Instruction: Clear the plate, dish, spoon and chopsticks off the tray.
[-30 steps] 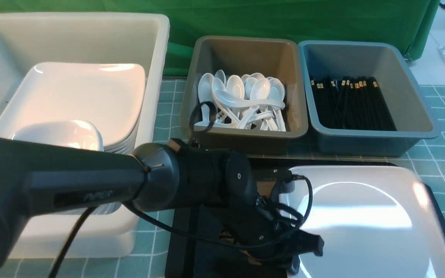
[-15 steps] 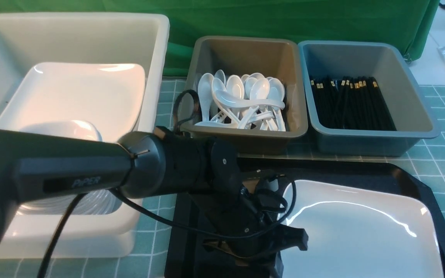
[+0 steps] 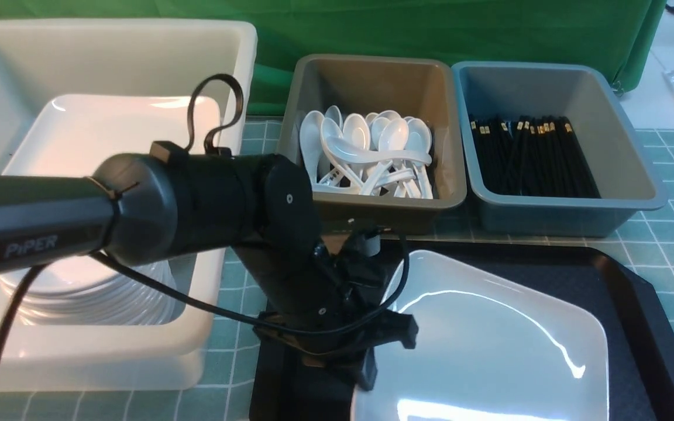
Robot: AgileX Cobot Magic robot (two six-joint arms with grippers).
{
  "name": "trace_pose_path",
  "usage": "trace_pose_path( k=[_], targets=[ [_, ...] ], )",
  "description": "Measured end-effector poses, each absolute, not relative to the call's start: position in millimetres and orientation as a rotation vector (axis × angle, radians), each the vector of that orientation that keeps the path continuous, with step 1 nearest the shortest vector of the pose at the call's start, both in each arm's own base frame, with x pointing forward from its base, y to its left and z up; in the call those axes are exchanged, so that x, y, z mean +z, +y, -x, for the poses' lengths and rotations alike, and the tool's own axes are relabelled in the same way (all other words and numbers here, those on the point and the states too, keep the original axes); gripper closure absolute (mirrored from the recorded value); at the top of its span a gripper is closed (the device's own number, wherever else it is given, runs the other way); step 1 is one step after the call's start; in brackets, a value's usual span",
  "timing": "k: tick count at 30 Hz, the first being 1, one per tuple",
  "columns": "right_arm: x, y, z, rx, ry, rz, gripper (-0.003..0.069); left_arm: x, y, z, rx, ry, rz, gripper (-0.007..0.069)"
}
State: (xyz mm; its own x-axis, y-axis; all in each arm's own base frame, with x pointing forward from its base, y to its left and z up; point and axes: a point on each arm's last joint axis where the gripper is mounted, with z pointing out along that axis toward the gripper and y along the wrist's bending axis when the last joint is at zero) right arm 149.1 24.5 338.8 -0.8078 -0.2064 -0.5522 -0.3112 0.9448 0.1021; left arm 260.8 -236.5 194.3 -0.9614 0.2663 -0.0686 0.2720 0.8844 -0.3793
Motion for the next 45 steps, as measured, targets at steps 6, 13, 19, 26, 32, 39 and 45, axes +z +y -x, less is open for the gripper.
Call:
trace_pose_path(
  k=[6,13,19,26,32,39,45],
  targets=[
    [319.7,18.4,-172.8,0.194,2.672,0.29,0.0571,179.9,-226.4,-251.5,-0.563,3.094,-0.393,0.0587],
    [277.3,14.6,-220.3,0.267,2.856,0.21,0.0641,173.1,-217.2,-240.9,-0.56,3.1,-0.301,0.0582],
    [253.1,28.8,-258.5,0.567,2.87,0.29,0.0622,179.6,-214.8,-238.1,-0.57,3.081,-0.292,0.0582],
    [209.1,30.8,-293.5,0.659,2.963,0.251,0.0318,179.4,-214.5,-238.0,-0.566,3.089,-0.26,0.0584],
    [181.5,30.4,-308.1,0.669,2.986,0.218,0.0173,178.6,-213.8,-238.5,-0.556,3.088,-0.227,0.0584],
    [158.8,35.0,-315.9,0.752,2.989,0.207,0.0166,178.1,-213.6,-238.6,-0.553,3.086,-0.225,0.0584],
    [148.2,47.1,-319.6,0.816,2.982,0.272,0.0169,177.8,-213.4,-238.4,-0.552,3.087,-0.222,0.0584]
  ],
)
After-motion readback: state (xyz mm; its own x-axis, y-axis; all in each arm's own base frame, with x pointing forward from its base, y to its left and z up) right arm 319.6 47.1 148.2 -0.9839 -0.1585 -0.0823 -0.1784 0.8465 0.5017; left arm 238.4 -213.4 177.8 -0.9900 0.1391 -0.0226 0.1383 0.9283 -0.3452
